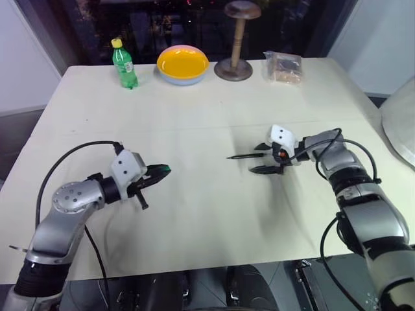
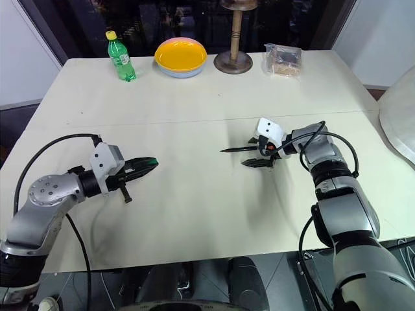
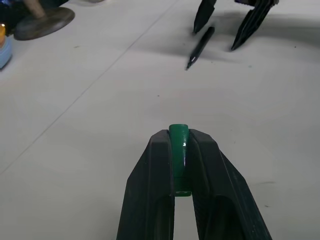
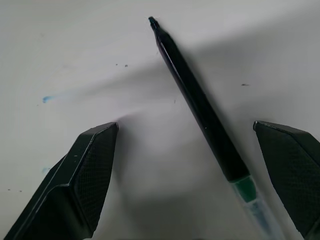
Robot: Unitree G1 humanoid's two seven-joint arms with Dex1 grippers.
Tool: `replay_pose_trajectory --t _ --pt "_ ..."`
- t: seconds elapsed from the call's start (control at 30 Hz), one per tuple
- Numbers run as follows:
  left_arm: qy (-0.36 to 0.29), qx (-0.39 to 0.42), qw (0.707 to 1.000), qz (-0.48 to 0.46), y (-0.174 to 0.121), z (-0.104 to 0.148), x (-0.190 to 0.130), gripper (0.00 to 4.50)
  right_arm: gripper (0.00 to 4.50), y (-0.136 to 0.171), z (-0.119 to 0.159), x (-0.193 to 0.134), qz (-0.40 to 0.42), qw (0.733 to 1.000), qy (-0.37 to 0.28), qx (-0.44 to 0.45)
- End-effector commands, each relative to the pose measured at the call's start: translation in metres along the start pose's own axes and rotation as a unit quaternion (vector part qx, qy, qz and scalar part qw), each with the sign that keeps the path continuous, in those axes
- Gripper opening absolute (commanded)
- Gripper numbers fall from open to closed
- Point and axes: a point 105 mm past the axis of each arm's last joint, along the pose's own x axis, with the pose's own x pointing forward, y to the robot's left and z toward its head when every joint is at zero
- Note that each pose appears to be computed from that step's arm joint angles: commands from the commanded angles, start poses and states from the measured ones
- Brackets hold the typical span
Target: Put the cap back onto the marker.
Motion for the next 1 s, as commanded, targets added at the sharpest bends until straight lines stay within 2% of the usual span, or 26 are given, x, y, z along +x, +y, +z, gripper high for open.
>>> replay_pose_trajectory --t 0.03,0.37,0.47,0.53,0.57,0.67,0.7,1.0 --pt "-0.016 0.020 0.999 0.019 0.005 0.014 -0.007 0.09 4.50 -0.008 0.010 -0.001 -0.013 1.000 -0.005 -0.016" --pt "-0.014 0.020 0.999 0.032 0.003 0.017 -0.010 0.09 4.50 -0.006 0.014 0.009 -0.005 1.000 -0.003 -0.023" --pt "-0.015 0.023 0.999 0.035 0.005 0.019 -0.010 0.00 3.57 -0.006 0.013 0.010 -0.004 1.000 -0.001 -0.022" --pt "-0.015 0.024 0.999 0.036 0.006 0.020 -0.010 0.00 2.65 -0.005 0.011 0.010 -0.003 1.000 0.000 -0.021" --pt "-0.015 0.026 0.999 0.036 0.007 0.021 -0.010 0.00 1.99 -0.005 0.010 0.010 -0.002 1.000 0.001 -0.021" --pt "-0.017 0.028 0.999 0.038 0.008 0.022 -0.010 0.00 0.41 -0.004 0.008 0.010 -0.002 1.000 0.004 -0.021" --pt "-0.017 0.029 0.999 0.039 0.009 0.023 -0.010 0.00 0.04 -0.004 0.008 0.010 -0.002 1.000 0.004 -0.021" --pt "-0.023 0.040 0.998 0.039 0.015 0.028 -0.008 0.00 0.04 -0.004 0.010 0.008 0.000 0.999 0.002 -0.034"
